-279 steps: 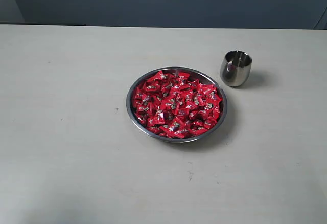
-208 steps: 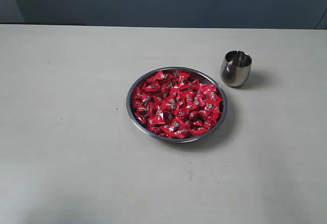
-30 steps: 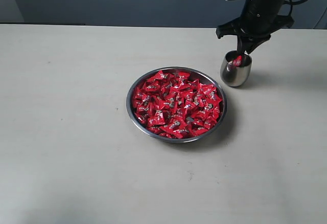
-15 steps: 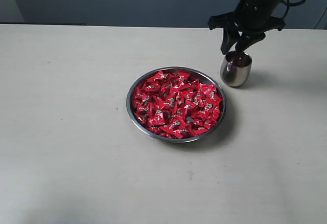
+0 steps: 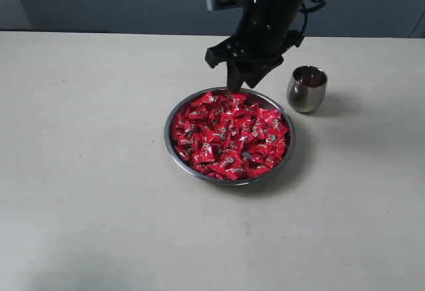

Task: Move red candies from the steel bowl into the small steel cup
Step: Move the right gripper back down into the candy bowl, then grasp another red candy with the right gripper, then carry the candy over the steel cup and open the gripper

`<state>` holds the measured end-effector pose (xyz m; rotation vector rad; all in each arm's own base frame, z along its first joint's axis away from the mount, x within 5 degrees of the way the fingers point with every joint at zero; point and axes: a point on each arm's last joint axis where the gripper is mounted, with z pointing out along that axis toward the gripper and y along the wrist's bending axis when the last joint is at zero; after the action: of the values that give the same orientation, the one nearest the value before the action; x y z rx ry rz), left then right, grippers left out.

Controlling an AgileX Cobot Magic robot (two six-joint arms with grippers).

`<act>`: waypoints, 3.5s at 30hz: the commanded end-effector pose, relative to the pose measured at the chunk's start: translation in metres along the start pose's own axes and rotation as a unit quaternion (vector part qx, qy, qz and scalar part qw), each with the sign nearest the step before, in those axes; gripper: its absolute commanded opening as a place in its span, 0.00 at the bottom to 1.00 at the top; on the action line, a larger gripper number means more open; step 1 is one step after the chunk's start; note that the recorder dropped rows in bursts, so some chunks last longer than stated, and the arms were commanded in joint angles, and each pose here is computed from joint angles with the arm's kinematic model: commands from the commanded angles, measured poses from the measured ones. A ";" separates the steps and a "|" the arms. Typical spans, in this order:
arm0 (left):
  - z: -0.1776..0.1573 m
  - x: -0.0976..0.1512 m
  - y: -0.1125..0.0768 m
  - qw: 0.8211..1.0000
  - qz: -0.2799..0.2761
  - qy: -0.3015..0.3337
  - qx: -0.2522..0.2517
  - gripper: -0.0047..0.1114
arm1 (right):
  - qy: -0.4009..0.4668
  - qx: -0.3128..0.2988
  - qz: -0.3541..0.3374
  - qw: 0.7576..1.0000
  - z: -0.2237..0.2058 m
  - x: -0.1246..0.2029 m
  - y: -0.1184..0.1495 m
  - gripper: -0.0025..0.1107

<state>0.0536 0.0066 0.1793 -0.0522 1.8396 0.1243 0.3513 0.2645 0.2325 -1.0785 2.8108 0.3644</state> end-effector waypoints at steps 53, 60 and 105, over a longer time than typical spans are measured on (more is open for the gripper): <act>-0.001 -0.004 0.000 1.000 -0.002 -0.010 -0.001 0.04 | 0.003 -0.076 0.069 0.995 0.086 0.064 0.017 0.37; -0.001 -0.004 0.000 1.000 -0.002 -0.010 -0.001 0.04 | 0.007 -0.077 0.068 0.995 0.086 0.064 0.017 0.37; -0.001 -0.004 0.000 1.000 -0.002 -0.010 -0.001 0.04 | -0.174 0.151 0.151 0.961 -0.074 0.036 -0.120 0.01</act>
<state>0.0536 0.0066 0.1793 -0.0522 1.8396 0.1243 0.3929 0.1339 0.2887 -0.4594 2.5500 0.1339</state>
